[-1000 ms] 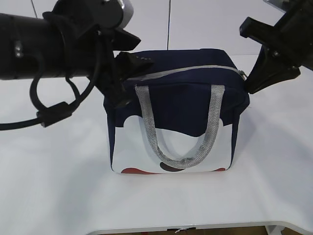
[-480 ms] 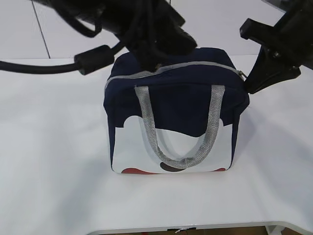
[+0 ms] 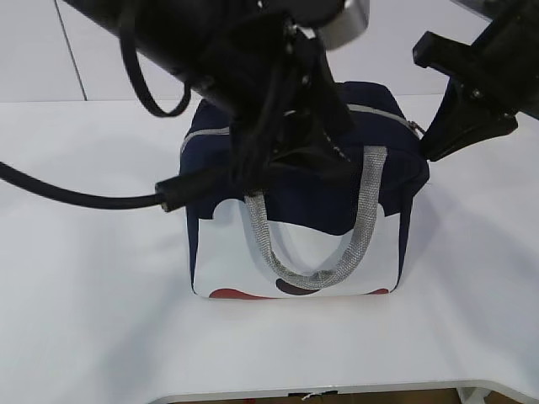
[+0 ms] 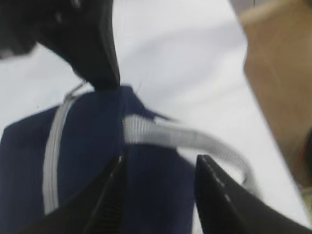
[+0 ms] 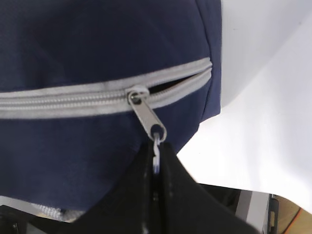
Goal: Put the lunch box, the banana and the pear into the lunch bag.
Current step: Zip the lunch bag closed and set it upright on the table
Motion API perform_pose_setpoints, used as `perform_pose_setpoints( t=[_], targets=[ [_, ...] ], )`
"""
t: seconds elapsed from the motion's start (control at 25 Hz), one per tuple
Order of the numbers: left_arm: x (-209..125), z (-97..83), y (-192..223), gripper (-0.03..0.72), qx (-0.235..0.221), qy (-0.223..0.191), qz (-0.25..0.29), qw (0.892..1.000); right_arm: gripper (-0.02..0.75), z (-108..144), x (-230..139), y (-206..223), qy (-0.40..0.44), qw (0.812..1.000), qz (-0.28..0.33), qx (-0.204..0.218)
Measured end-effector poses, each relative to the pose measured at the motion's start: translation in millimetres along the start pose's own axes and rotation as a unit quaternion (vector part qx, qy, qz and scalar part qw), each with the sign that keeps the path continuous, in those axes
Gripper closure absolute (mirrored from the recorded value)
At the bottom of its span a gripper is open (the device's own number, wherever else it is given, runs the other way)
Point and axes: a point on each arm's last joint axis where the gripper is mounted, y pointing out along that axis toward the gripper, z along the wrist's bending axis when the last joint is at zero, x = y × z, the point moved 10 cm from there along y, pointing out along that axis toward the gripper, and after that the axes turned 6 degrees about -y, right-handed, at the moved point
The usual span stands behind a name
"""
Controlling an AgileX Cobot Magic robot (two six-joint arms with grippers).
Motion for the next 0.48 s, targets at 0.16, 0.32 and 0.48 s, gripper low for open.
perform_pose_setpoints(
  t=[0.16,0.32,0.48],
  targets=[
    [-19,16.0,18,0.358,0.032,0.038,0.035,0.998,0.720,0,0,0,0.000,1.000,0.000,0.000],
    [-18,30.7,22,0.358,0.068,0.042,0.027,0.996,0.720,0,0,0,-0.001,1.000,0.000,0.000],
    [-20,31.8,22,0.364,0.071,0.050,0.032,0.996,0.720,0,0,0,-0.002,1.000,0.000,0.000]
  ],
)
